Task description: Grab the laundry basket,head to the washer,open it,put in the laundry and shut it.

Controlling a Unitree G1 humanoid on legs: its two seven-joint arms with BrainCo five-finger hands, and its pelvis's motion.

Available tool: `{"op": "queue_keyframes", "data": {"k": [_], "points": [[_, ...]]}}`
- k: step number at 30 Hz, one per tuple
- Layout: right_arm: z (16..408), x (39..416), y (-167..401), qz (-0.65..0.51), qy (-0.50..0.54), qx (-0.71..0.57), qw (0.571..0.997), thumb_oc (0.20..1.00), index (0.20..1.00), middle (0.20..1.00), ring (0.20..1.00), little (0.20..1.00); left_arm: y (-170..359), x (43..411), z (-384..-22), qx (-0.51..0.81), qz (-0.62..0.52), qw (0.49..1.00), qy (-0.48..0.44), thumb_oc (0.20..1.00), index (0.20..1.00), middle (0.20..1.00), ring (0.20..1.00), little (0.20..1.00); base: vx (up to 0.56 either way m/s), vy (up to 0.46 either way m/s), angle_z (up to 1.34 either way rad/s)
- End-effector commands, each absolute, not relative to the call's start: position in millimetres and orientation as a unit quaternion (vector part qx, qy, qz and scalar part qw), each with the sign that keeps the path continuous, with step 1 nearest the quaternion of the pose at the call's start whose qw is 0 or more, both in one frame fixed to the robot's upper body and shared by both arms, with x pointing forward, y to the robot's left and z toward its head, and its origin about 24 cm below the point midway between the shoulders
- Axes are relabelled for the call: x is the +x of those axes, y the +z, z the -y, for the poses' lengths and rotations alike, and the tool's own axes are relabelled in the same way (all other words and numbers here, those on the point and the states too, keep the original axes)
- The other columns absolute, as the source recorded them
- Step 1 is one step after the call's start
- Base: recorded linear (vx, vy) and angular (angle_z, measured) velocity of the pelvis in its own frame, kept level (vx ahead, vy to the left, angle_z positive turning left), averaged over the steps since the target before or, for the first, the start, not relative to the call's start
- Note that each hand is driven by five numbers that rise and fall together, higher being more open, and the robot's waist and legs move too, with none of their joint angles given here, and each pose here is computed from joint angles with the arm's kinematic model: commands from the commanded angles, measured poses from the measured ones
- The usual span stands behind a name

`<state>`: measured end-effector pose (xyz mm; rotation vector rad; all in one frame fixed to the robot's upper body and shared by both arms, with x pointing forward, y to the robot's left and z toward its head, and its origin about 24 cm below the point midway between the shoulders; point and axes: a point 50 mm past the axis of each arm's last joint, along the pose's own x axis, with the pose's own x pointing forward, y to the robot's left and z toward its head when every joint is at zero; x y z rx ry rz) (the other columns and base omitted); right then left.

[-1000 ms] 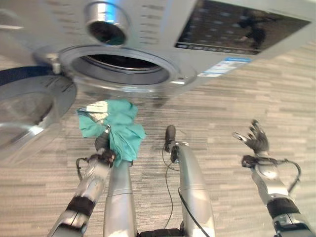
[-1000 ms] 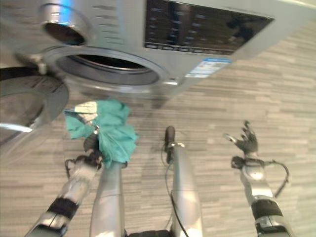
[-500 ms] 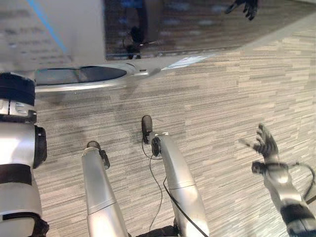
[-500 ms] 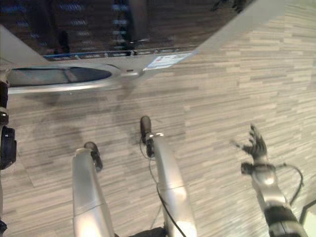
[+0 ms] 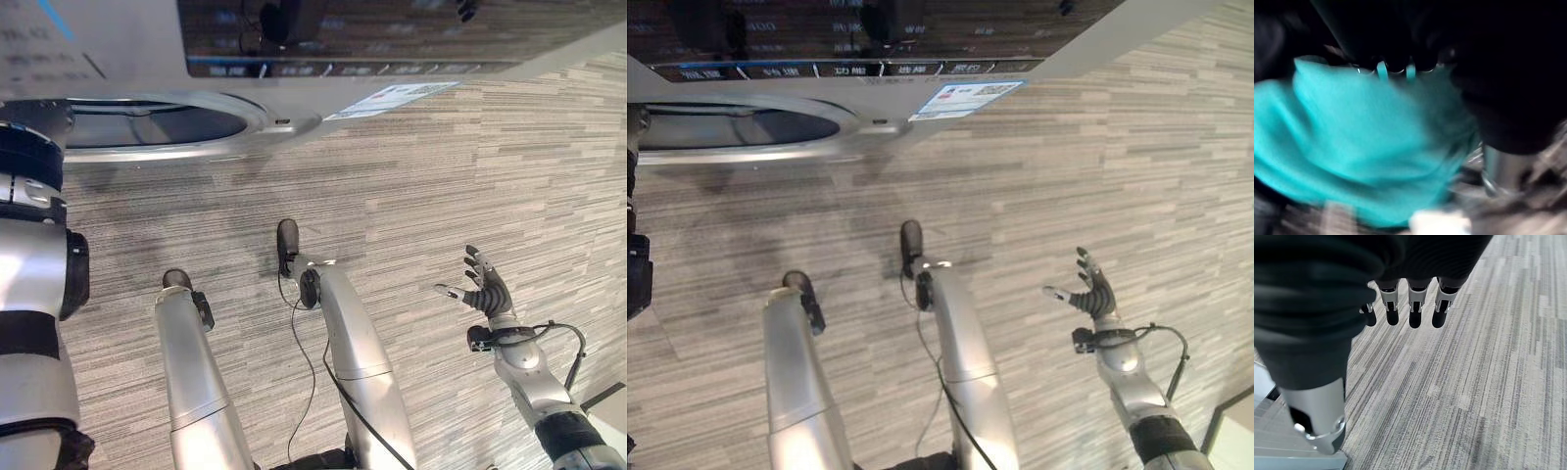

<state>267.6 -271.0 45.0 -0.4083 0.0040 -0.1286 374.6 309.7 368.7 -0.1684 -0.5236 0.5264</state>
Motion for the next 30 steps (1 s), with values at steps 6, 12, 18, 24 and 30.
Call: {"op": "queue_keyframes", "data": {"k": [6, 12, 18, 24, 30], "points": [[287.5, 254.4, 31.2, -0.047, -0.034, -0.242, 0.969, 1.000, 1.000, 1.000, 1.000, 1.000, 317.9, 393.2, -304.5, 0.251, 0.103, 0.930, 0.248, 1.000, 1.000, 1.000, 1.000, 1.000, -0.04, -0.006, 0.05], [275.8, 258.2, 23.0, -0.071, 0.012, -0.270, 0.960, 1.000, 1.000, 1.000, 1.000, 1.000, 291.3, 389.5, -322.6, 0.219, 0.053, 0.946, 0.233, 1.000, 1.000, 1.000, 1.000, 1.000, -0.08, 0.001, -0.02], [277.5, 258.9, 19.1, -0.078, 0.019, -0.293, 0.953, 1.000, 1.000, 1.000, 1.000, 1.000, 256.0, 391.0, -323.3, 0.434, -0.016, 0.858, 0.276, 1.000, 1.000, 1.000, 1.000, 1.000, -0.09, 0.011, 0.04], [278.3, 258.0, 10.4, -0.094, 0.016, -0.304, 0.948, 1.000, 1.000, 1.000, 1.000, 1.000, 221.1, 386.6, -329.2, 0.493, -0.055, 0.824, 0.273, 1.000, 1.000, 1.000, 1.000, 1.000, -0.07, 0.006, 0.01], [289.5, 247.1, -14.7, -0.158, -0.015, -0.303, 0.940, 1.000, 1.000, 1.000, 1.000, 1.000, 133.0, 376.8, -315.4, 0.421, -0.120, 0.866, 0.241, 1.000, 1.000, 1.000, 1.000, 1.000, -0.04, -0.015, 0.04]]}}
